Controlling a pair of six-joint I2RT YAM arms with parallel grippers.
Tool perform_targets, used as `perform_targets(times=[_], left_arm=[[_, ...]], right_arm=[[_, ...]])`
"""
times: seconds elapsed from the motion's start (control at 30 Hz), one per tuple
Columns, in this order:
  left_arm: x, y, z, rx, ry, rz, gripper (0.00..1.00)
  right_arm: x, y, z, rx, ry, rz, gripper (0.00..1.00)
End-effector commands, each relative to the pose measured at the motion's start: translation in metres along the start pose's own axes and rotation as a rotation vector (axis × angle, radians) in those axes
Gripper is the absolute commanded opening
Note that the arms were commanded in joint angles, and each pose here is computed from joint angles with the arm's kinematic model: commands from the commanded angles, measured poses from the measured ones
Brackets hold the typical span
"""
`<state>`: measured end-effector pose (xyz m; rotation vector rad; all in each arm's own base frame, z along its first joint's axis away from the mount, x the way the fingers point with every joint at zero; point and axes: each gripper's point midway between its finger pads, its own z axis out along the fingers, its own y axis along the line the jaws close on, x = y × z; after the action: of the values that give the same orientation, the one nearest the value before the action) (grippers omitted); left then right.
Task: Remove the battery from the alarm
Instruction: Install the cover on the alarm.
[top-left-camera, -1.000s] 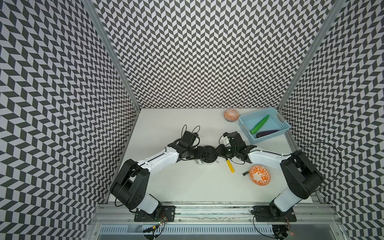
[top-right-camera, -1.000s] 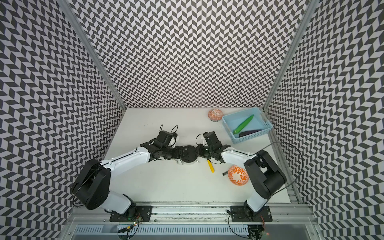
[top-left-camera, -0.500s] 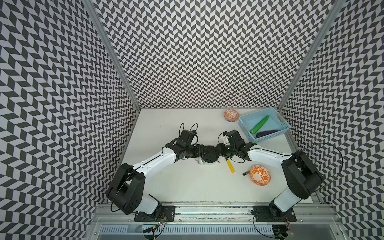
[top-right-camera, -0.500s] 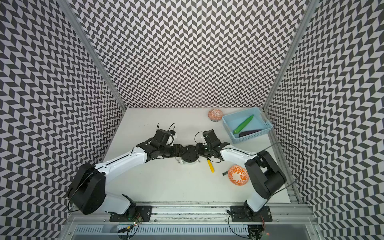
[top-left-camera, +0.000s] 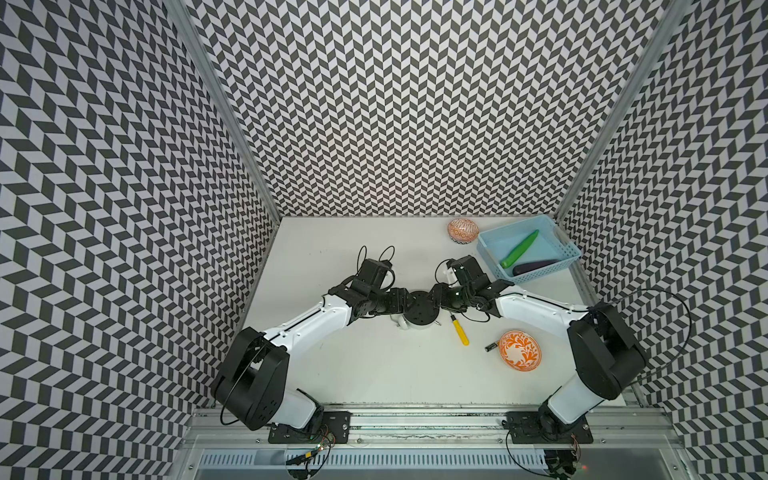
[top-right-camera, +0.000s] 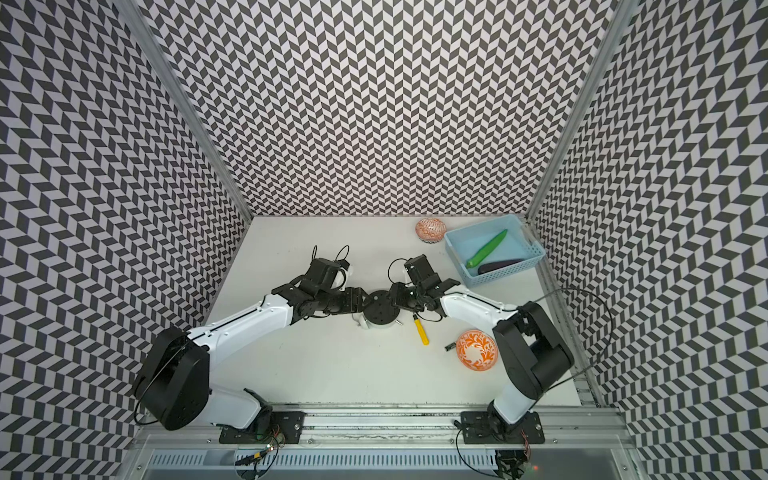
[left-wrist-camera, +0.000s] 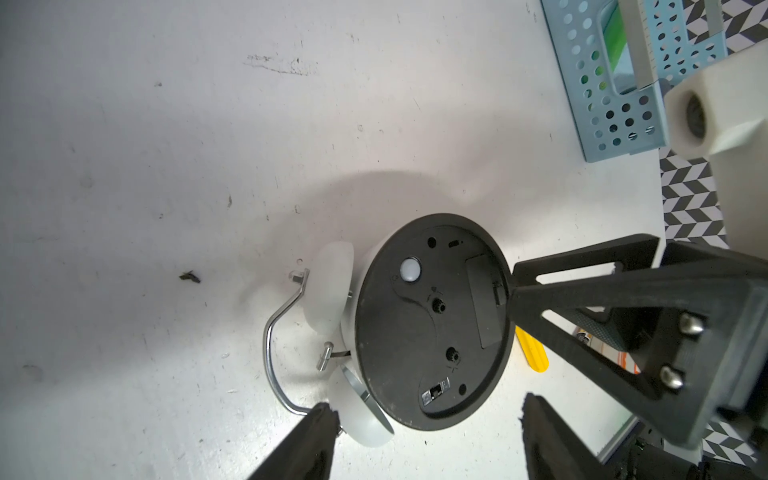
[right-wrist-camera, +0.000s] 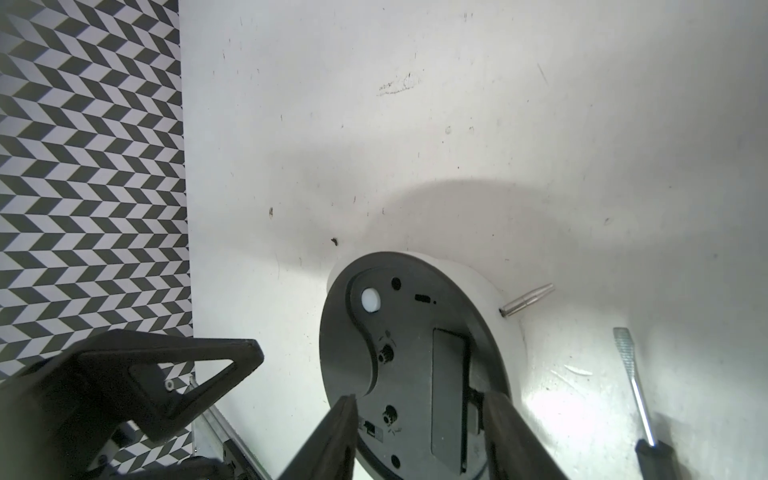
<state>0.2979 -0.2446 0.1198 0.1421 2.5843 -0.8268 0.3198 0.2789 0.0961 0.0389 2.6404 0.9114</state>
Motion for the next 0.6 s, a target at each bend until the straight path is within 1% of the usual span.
perform_targets(times=[0.0, 0.07, 0.17, 0.4, 0.57], left_arm=[[-0.005, -0.001, -0.004, -0.001, -0.021, 0.021, 0.70], [-0.001, 0.002, 0.001, -0.006, -0.001, 0.030, 0.70], [0.001, 0.004, 0.010, -0.007, 0.032, 0.048, 0.70], [0.003, 0.010, 0.026, -0.021, 0.069, 0.053, 0.68], [0.007, 0.011, 0.034, -0.014, 0.091, 0.052, 0.67]], right_arm=[[-0.014, 0.004, -0.015, -0.009, -0.063, -0.044, 0.54], [-0.011, -0.005, -0.014, -0.040, -0.055, -0.042, 0.53], [-0.005, -0.018, -0.008, -0.093, -0.017, -0.018, 0.50], [0.002, -0.017, 0.006, -0.159, 0.030, -0.045, 0.43], [0.004, -0.019, 0.016, -0.174, 0.052, -0.040, 0.36]])
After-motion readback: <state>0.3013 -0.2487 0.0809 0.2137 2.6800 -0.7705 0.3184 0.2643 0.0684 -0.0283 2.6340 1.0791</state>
